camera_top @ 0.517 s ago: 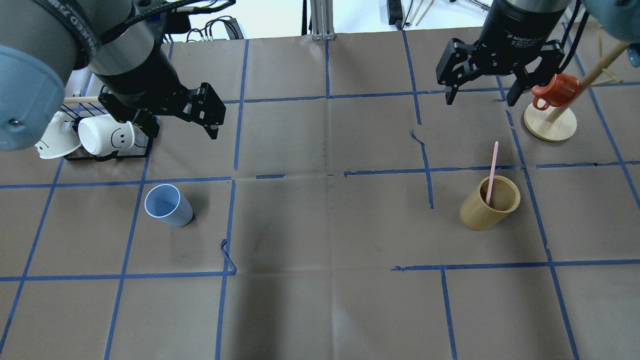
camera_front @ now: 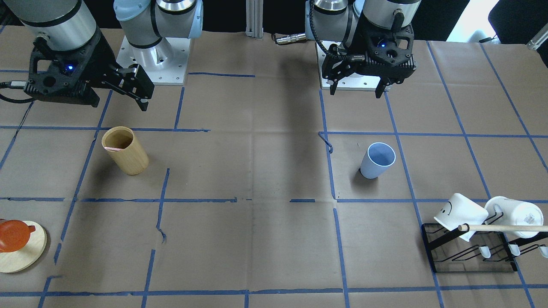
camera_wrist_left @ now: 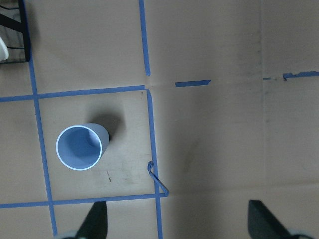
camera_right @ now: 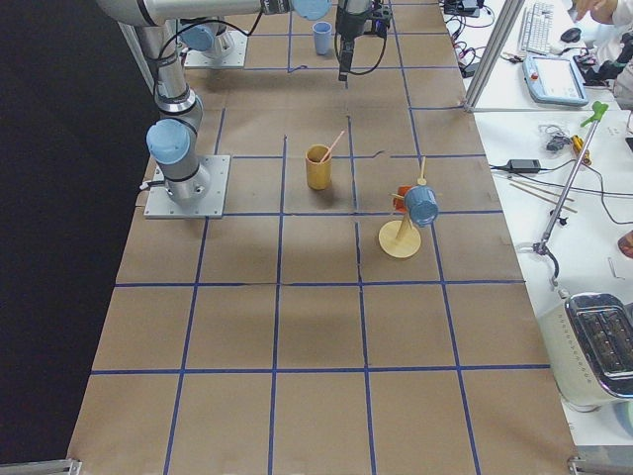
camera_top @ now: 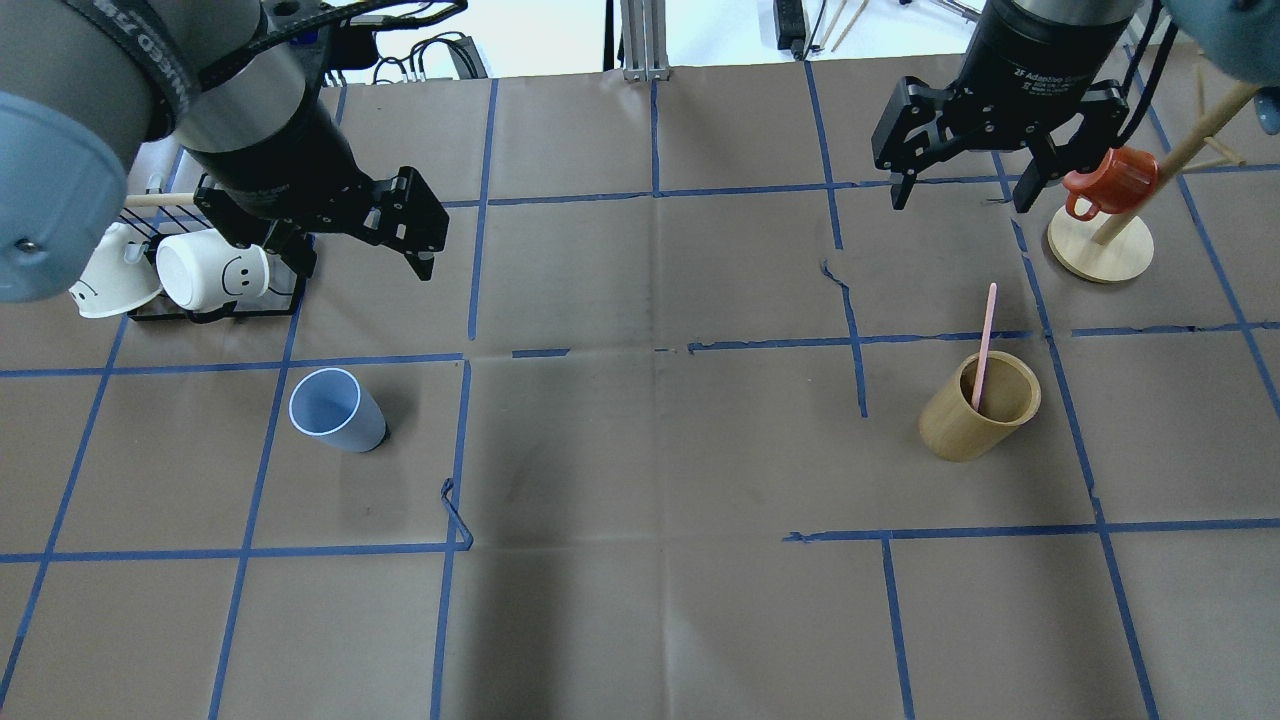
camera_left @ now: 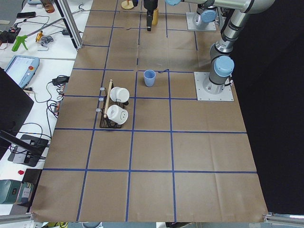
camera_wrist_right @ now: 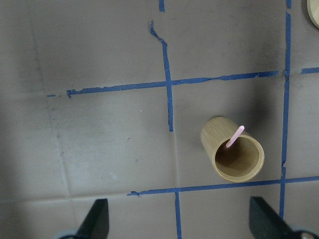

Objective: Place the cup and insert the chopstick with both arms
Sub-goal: 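Lower left gripper to the blue cup while right gripper nears the chopstick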

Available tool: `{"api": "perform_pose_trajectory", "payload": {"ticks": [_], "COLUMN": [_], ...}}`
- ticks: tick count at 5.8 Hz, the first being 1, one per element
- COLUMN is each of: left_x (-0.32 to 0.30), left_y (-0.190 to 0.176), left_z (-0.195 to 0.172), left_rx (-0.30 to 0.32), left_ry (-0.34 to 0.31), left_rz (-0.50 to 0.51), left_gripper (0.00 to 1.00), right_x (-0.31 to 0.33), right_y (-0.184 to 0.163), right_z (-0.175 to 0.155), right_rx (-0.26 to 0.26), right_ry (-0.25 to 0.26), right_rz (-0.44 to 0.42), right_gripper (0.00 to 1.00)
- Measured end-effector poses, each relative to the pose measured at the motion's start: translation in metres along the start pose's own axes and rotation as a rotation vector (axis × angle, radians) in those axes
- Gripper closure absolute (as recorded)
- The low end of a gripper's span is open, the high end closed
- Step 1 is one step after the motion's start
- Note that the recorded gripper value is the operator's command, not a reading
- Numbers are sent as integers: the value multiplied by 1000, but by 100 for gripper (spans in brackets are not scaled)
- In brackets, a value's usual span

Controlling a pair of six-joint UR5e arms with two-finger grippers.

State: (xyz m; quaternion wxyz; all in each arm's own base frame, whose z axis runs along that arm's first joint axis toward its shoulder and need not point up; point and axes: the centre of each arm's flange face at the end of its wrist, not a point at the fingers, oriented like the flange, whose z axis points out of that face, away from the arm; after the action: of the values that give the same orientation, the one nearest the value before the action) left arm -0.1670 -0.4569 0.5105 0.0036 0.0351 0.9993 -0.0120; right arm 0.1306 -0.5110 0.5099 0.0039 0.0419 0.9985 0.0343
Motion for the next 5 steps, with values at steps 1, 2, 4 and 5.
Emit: {"api": "perform_pose_trajectory", "payload": {"ticks": [1, 2, 4, 5], "left_x": [-2, -4, -21, -43], "left_y": [1, 2, 0, -3], "left_z": [-1, -1, 6, 26], "left_rx": [-1, -1, -15, -35], "left_ry": [0, 1, 4, 7], "left_rz": [-1, -3, -21, -25], "left_gripper": [1, 1, 2, 3], "right_x": [0, 1, 22, 43], "right_y": [0, -1, -6, -6], "right_z": [0, 0, 2, 8], "right_rx": [1, 0, 10, 38], "right_ry": [-1, 1, 27, 54], "right_rz": [6, 5, -85, -120], "right_gripper": [0, 0, 0, 0]}}
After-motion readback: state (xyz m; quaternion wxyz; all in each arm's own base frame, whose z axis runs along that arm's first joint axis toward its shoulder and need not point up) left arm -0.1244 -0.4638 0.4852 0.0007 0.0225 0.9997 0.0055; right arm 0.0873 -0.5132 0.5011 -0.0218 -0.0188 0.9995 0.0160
